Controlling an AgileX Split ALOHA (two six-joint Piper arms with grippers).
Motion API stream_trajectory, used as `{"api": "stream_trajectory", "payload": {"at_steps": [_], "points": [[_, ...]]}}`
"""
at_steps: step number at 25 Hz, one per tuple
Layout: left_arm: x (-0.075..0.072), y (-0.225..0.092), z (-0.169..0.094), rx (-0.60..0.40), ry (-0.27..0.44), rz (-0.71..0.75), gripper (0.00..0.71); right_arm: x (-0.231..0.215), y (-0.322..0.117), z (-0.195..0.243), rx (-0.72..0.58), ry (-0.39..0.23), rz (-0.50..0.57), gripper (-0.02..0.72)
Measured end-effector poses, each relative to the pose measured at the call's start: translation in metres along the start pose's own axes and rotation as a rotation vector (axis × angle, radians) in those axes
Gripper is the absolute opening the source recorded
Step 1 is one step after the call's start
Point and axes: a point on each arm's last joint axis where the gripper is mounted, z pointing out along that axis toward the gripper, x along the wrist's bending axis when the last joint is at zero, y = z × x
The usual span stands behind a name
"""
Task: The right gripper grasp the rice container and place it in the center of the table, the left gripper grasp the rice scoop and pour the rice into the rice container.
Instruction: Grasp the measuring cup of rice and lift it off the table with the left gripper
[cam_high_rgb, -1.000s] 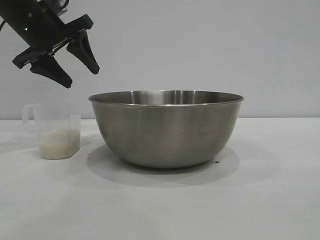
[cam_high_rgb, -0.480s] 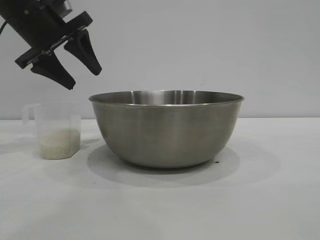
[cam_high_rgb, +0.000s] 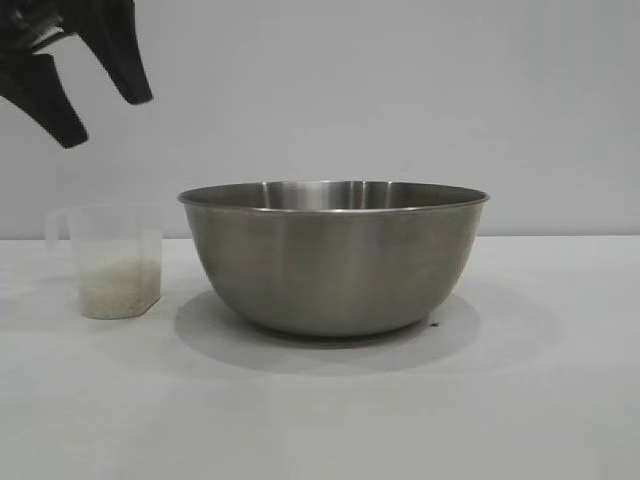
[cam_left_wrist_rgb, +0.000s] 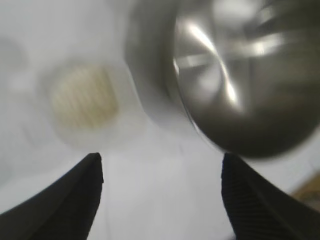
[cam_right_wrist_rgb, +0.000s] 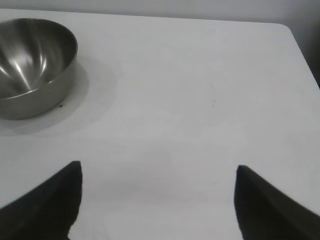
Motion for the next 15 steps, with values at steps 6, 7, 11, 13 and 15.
{"api": "stream_trajectory", "payload": {"at_steps": [6, 7, 11, 13, 15], "points": [[0.020, -0.010, -0.021, -0.004, 0.287, -0.092, 0.444, 0.000, 0.000, 0.000, 0.000, 0.000, 0.000, 0.589], [0.020, -0.011, -0.027, -0.035, 0.310, -0.099, 0.444, 0.000, 0.000, 0.000, 0.000, 0.000, 0.000, 0.589], [0.014, -0.009, -0.052, -0.224, 0.334, -0.090, 0.444, 0.000, 0.000, 0.000, 0.000, 0.000, 0.000, 0.589], [0.010, -0.009, -0.064, -0.307, 0.331, -0.083, 0.444, 0.000, 0.000, 0.000, 0.000, 0.000, 0.000, 0.589], [0.006, -0.010, -0.074, -0.375, 0.322, -0.079, 0.444, 0.000, 0.000, 0.000, 0.000, 0.000, 0.000, 0.589]]}}
